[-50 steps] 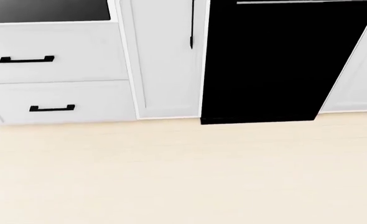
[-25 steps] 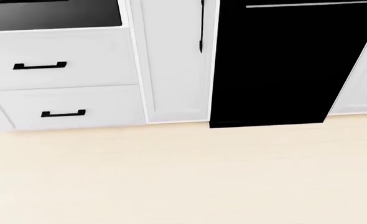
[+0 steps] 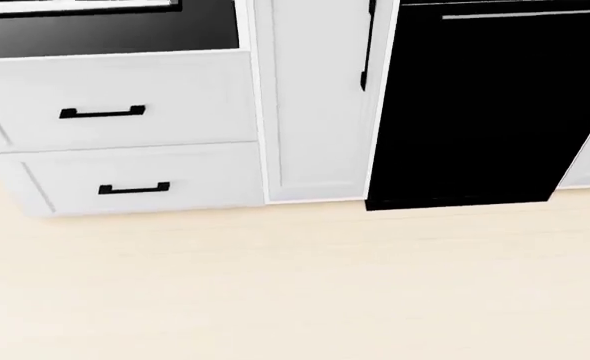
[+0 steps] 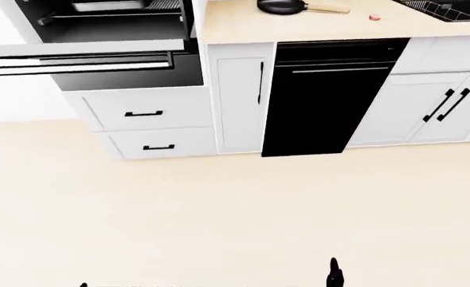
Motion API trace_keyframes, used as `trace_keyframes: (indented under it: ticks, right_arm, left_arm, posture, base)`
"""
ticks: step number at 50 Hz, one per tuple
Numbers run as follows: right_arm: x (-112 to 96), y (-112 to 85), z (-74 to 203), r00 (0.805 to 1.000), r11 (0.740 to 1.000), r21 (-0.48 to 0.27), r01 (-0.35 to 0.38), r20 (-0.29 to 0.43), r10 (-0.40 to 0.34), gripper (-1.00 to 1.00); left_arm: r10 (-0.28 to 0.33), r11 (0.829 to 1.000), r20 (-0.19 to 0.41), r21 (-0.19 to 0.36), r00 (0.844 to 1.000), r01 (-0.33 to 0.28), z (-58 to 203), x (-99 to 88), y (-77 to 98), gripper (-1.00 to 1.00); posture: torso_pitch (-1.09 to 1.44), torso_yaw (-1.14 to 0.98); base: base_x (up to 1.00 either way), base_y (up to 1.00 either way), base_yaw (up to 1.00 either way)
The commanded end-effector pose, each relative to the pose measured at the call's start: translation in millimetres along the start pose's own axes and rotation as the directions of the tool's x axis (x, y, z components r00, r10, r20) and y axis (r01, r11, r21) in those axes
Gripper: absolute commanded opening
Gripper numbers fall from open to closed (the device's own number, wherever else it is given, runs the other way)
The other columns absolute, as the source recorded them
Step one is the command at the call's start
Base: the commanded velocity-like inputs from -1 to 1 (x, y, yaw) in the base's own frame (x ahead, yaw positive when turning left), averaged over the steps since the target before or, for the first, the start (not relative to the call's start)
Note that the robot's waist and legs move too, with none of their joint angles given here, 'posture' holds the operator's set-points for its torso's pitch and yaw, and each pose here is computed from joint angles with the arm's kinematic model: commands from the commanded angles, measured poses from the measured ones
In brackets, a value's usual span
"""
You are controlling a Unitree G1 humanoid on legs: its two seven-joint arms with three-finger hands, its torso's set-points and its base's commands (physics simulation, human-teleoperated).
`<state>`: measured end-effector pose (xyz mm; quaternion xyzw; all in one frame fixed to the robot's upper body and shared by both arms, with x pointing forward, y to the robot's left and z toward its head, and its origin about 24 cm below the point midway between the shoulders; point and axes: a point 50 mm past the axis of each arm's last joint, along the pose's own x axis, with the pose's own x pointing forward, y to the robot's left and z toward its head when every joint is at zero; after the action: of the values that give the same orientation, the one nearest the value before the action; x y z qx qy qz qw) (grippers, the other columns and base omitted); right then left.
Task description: Close the oven door.
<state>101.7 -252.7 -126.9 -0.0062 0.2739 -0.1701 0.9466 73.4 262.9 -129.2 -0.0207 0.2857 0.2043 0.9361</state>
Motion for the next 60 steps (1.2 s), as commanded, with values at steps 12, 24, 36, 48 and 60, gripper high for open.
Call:
trace_keyframes:
  ticks: [12, 24, 36, 48, 60]
  right_arm:
    - [5.0, -5.1, 11.3, 0.998, 1.000, -0.009, 0.020, 0.066, -0.019, 1.00]
    - [4.2, -4.1, 10.4, 0.998, 1.000, -0.013, 0.017, 0.064, -0.016, 1.00]
    - [4.5, -3.9, 10.5, 0.998, 1.000, -0.014, 0.016, 0.063, -0.015, 1.00]
    - [5.3, -3.1, 11.4, 0.998, 1.000, -0.014, 0.013, 0.066, -0.012, 1.00]
    - [4.7, -3.1, 10.7, 0.998, 1.000, -0.015, 0.012, 0.064, -0.011, 1.00]
  left_arm:
    - [-0.009, 1.000, 0.022, 0.005, 1.000, 0.009, 3.1, 1.0, 0.0, 1.00]
    - [-0.011, 1.000, 0.020, 0.004, 1.000, 0.011, 2.6, 0.8, -0.7, 1.00]
    - [-0.010, 1.000, 0.023, 0.003, 1.000, 0.010, 3.5, 1.6, -0.5, 1.00]
    - [-0.011, 1.000, 0.025, 0.002, 1.000, 0.010, 4.1, 2.0, -0.7, 1.00]
    - [-0.009, 1.000, 0.023, 0.001, 1.000, 0.009, 3.3, 1.3, 0.0, 1.00]
  posture:
    - [0.00, 0.00]
    - [0.00, 0.00]
    - [0.00, 0.00]
    - [0.00, 0.00]
    - [0.00, 0.00]
  base:
    - [0.00, 0.38, 0.00]
    - [0.00, 0.38, 0.00]
    - [0.00, 0.38, 0.00]
    - [0.00, 0.38, 0.00]
    - [0.00, 0.38, 0.00]
